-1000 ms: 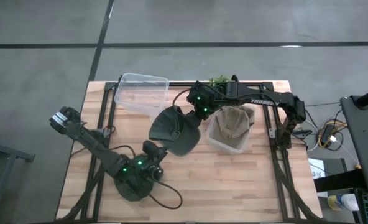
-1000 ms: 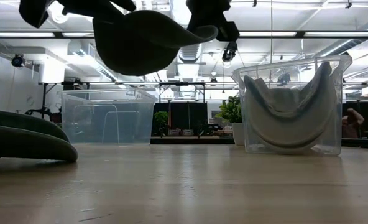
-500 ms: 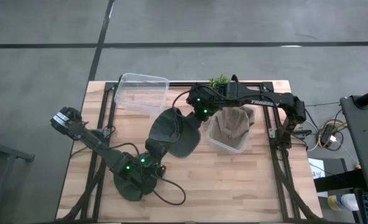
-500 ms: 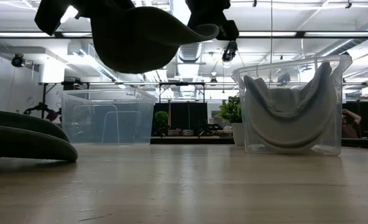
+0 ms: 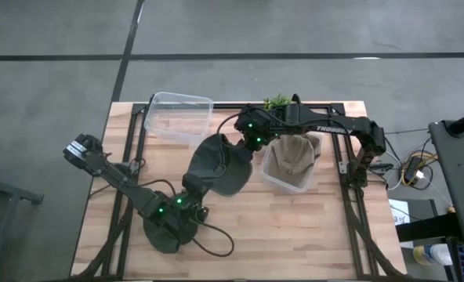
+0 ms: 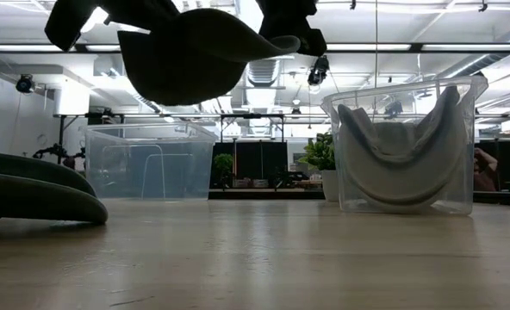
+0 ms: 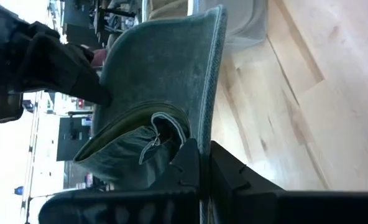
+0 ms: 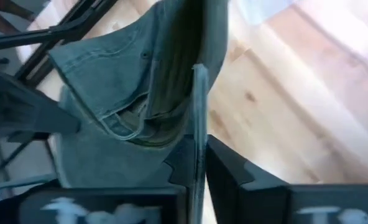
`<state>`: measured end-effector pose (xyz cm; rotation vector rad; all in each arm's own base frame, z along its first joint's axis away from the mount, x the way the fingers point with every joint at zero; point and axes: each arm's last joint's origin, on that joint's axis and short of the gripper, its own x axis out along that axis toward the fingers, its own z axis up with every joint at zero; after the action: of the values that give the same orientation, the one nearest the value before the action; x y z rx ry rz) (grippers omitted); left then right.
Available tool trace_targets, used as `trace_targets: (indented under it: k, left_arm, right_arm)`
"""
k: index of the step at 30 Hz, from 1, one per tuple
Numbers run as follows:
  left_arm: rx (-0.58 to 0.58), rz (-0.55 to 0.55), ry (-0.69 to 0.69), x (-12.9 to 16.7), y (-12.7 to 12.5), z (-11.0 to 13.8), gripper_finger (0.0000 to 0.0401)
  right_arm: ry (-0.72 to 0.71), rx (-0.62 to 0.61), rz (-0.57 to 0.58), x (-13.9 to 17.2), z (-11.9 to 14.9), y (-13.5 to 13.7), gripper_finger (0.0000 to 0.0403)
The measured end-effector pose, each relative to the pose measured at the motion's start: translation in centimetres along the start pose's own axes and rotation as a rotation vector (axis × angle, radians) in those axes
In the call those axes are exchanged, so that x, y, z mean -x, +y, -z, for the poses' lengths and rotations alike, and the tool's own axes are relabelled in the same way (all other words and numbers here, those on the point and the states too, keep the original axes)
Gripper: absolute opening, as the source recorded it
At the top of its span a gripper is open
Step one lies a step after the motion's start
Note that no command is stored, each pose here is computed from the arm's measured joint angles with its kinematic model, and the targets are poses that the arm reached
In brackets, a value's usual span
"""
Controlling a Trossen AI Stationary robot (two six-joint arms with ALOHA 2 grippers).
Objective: Pick & Place hat
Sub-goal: Put the right blue cap into the left transparent bin
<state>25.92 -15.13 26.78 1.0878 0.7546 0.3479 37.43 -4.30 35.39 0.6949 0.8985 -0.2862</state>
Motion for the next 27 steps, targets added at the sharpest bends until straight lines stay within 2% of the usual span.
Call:
trace_targets:
  k: [10,14,20,27]
  left_arm:
    - [0.025,-0.025,0.06,0.7,1.1,1.8,0.0007]
    - [0.013,-0.078,0.092,1.3,2.0,2.9,0.0007]
    - [0.057,-0.09,0.137,1.7,3.6,4.8,0.0007]
    - [0.159,-0.11,0.25,1.3,6.2,7.9,0.0007]
  right_arm:
    - [-0.027,0.096,0.046,0.1,0.0,-0.2,0.0176]
    - [-0.021,0.105,0.047,0.4,0.1,-0.1,0.0218]
    - [0.002,0.134,0.034,0.3,1.1,1.0,0.025]
    - [0.03,0.192,-0.003,0.1,2.9,3.3,0.0257]
